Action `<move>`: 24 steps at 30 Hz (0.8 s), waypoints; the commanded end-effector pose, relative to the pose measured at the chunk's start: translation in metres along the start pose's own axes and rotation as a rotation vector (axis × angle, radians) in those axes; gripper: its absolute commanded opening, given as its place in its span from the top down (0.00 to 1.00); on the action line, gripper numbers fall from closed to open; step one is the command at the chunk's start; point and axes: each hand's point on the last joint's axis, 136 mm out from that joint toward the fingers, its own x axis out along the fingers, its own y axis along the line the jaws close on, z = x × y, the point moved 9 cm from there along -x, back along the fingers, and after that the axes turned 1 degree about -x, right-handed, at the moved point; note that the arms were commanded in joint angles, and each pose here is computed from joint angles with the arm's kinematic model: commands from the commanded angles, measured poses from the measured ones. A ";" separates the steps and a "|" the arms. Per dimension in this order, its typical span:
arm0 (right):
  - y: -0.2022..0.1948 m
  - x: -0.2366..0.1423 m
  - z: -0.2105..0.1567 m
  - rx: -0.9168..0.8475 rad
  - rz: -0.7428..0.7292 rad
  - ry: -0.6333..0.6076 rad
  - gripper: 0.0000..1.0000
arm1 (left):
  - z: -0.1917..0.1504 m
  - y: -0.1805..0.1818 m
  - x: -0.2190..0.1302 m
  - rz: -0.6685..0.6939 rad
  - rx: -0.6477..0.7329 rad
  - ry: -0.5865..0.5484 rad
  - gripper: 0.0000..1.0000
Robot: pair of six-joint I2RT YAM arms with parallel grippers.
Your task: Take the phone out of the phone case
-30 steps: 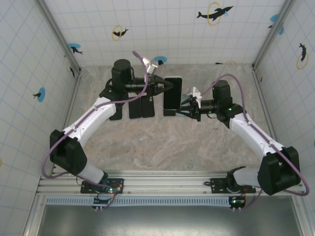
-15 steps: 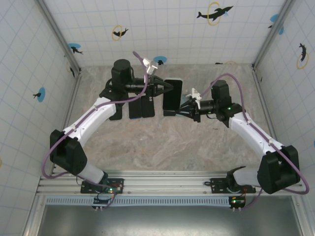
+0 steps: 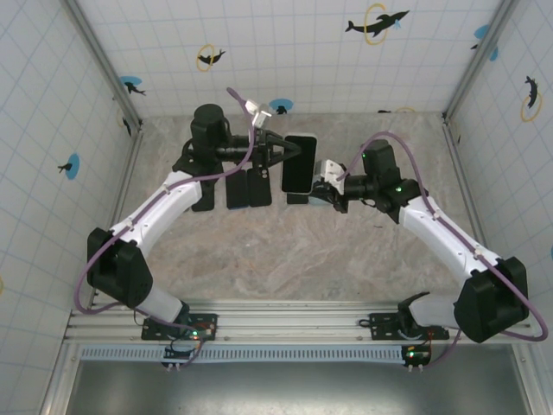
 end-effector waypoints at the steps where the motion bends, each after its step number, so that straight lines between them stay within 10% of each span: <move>1: -0.012 -0.009 0.028 -0.114 -0.148 -0.090 0.98 | 0.005 -0.015 0.003 -0.051 -0.021 -0.015 1.00; 24: 0.028 -0.024 0.004 0.160 0.067 -0.135 0.66 | 0.020 -0.025 -0.004 -0.003 0.144 -0.041 1.00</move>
